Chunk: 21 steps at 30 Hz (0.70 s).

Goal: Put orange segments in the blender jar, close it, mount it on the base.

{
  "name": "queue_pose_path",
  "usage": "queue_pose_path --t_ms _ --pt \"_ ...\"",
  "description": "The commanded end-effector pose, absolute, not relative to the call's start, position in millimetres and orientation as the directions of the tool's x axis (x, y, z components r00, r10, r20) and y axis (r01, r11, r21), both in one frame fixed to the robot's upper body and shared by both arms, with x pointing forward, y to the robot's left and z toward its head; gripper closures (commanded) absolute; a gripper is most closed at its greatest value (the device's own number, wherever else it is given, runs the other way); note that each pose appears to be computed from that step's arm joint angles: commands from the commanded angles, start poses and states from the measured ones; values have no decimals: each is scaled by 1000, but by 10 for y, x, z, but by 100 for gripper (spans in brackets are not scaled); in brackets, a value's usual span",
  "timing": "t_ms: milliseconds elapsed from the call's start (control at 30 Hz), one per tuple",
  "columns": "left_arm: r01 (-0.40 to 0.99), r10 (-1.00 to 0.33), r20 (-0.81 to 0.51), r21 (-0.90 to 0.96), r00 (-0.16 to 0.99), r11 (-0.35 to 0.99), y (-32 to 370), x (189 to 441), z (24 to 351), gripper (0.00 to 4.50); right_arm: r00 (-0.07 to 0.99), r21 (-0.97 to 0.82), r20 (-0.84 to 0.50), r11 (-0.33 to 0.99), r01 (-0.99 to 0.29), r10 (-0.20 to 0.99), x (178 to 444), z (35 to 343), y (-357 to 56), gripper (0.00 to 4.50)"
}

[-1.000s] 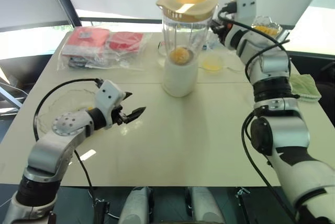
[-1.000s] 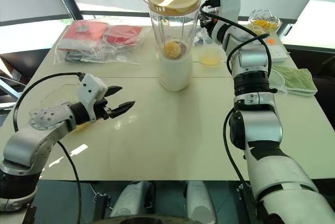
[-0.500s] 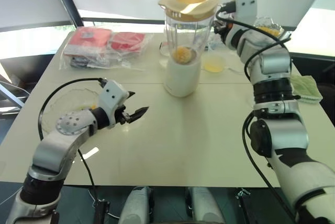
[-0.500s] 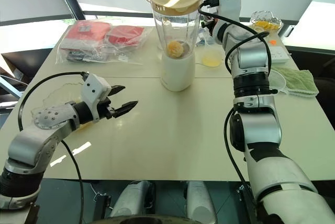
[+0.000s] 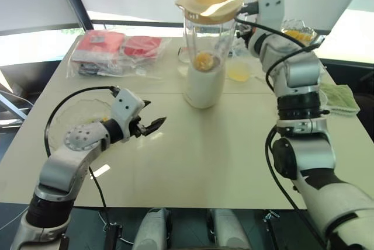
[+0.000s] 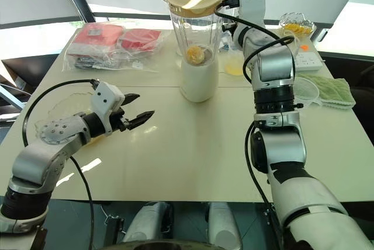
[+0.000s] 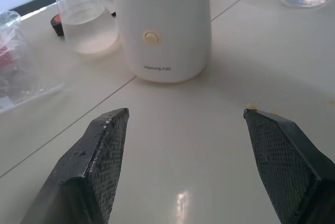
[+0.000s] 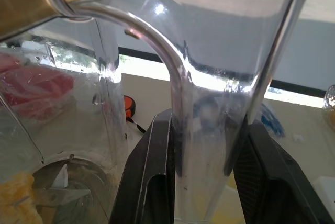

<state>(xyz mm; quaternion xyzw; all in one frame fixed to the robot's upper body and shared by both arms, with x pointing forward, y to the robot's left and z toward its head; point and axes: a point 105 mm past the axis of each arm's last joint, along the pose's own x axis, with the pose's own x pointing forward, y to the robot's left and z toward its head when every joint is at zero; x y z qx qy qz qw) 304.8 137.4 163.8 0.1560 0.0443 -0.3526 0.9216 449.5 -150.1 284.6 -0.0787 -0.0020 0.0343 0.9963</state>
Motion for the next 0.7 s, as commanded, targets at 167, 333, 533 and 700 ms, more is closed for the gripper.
queue_pose_path --t_ms 167,333,533,700 --pt "660 -644 -164 288 748 693 1335 3058 1710 86 989 -174 -148 984 -37 11 4501 2433 -1578 346" --pt "661 -645 -163 291 747 692 1320 3075 1708 86 984 -117 -174 991 -61 40 4509 2311 -1561 346" --pt "662 -647 -160 292 745 690 1297 3088 1701 86 982 -47 -163 994 -100 92 4543 2111 -1575 346" --pt "664 -650 -158 296 743 687 1287 3102 1707 86 985 -63 -135 991 -121 112 4583 2128 -1550 346"
